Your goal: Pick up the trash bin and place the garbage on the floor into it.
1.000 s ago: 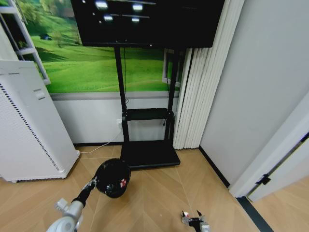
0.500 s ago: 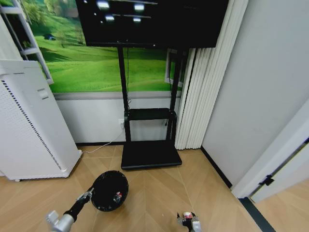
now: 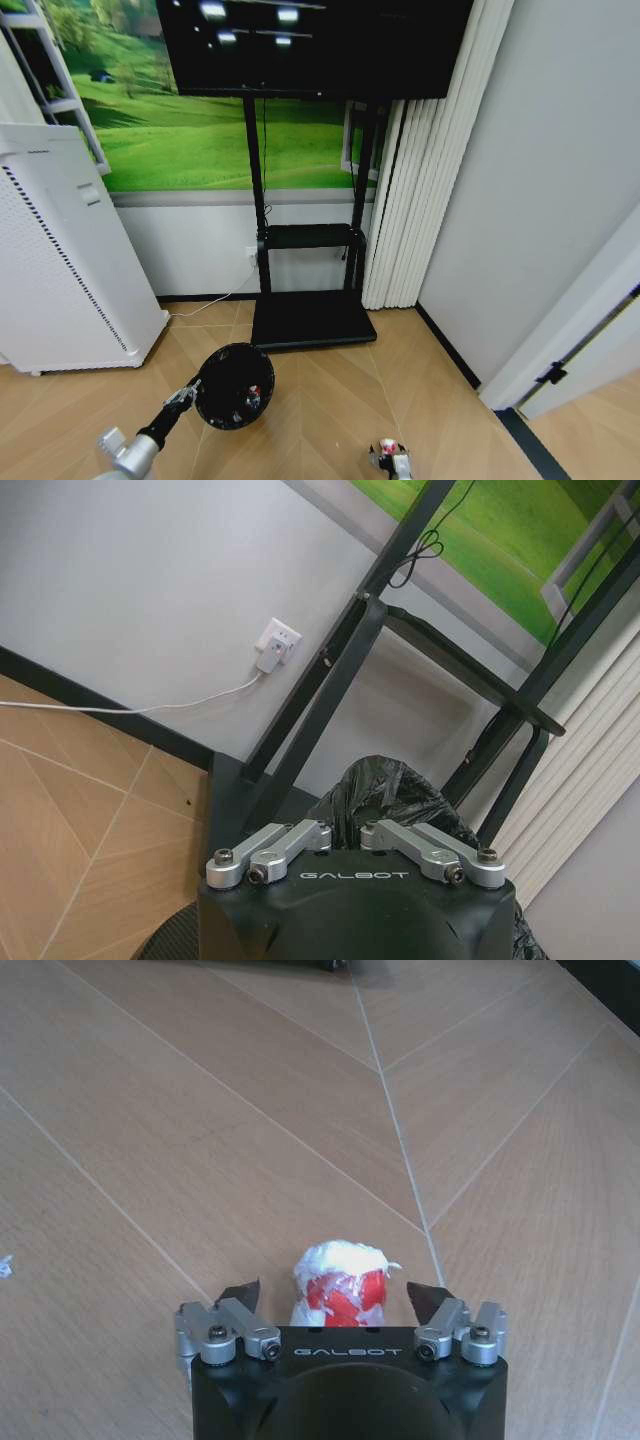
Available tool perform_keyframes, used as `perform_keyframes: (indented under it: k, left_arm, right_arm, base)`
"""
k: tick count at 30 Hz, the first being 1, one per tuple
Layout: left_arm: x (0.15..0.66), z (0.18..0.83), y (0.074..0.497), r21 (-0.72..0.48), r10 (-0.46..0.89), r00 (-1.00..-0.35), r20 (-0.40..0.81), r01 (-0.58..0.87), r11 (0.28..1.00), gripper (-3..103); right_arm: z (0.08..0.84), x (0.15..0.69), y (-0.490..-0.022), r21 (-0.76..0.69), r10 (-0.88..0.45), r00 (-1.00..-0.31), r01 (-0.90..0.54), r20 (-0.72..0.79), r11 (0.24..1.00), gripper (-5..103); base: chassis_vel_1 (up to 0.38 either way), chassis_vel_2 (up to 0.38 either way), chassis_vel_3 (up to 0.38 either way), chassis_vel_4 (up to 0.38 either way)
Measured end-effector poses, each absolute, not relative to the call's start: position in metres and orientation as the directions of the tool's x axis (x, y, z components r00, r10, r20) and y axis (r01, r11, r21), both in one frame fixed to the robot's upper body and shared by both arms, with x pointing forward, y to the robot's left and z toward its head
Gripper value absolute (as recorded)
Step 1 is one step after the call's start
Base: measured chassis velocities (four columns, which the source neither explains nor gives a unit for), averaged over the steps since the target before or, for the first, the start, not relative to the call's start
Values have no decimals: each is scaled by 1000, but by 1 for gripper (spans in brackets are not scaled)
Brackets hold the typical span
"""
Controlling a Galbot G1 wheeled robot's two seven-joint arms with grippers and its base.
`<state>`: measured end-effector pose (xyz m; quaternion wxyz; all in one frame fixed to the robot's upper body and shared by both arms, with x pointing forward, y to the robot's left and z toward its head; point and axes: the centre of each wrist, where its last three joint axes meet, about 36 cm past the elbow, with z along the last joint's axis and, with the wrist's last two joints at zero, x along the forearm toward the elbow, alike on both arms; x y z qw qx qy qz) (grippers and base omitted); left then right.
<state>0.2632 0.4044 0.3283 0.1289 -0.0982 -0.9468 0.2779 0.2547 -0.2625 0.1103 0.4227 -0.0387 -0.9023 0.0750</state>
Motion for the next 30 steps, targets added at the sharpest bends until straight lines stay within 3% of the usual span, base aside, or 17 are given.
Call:
perform_keyframes:
  k: [1,3,5,6,17,26,30]
  left_arm:
    - [263,328,404,-552,258,-947,190,114,826,7]
    - [263,328,404,-553,256,-948,189,113,826,7]
    - [263,328,404,-553,256,-948,188,113,826,7]
    - [263,329,403,-553,254,-949,188,111,826,7]
    - [266,329,401,-554,250,-951,182,111,825,7]
    - [268,327,400,-557,248,-952,182,108,823,7]
    - [271,324,397,-560,250,-950,187,106,822,7]
  right_arm:
    - [110,255,-262,-168,133,-640,6,757,986,86]
    - [108,253,-264,-173,138,-633,7,761,985,75]
    - [108,253,-265,-174,140,-632,8,763,985,75]
    - [107,253,-265,-174,141,-631,9,763,985,64]
    - [115,257,-266,-165,141,-646,24,750,986,30]
    - [130,260,-272,-149,143,-667,47,731,988,27]
    - [162,266,-275,-106,136,-717,88,684,991,27]
  base:
    - [0,0,0,0]
    - [0,0,0,0]
    - [0,0,0,0]
    - [0,0,0,0]
    - [0,0,0,0]
    - [0,0,0,0]
    - [0,0,0,0]
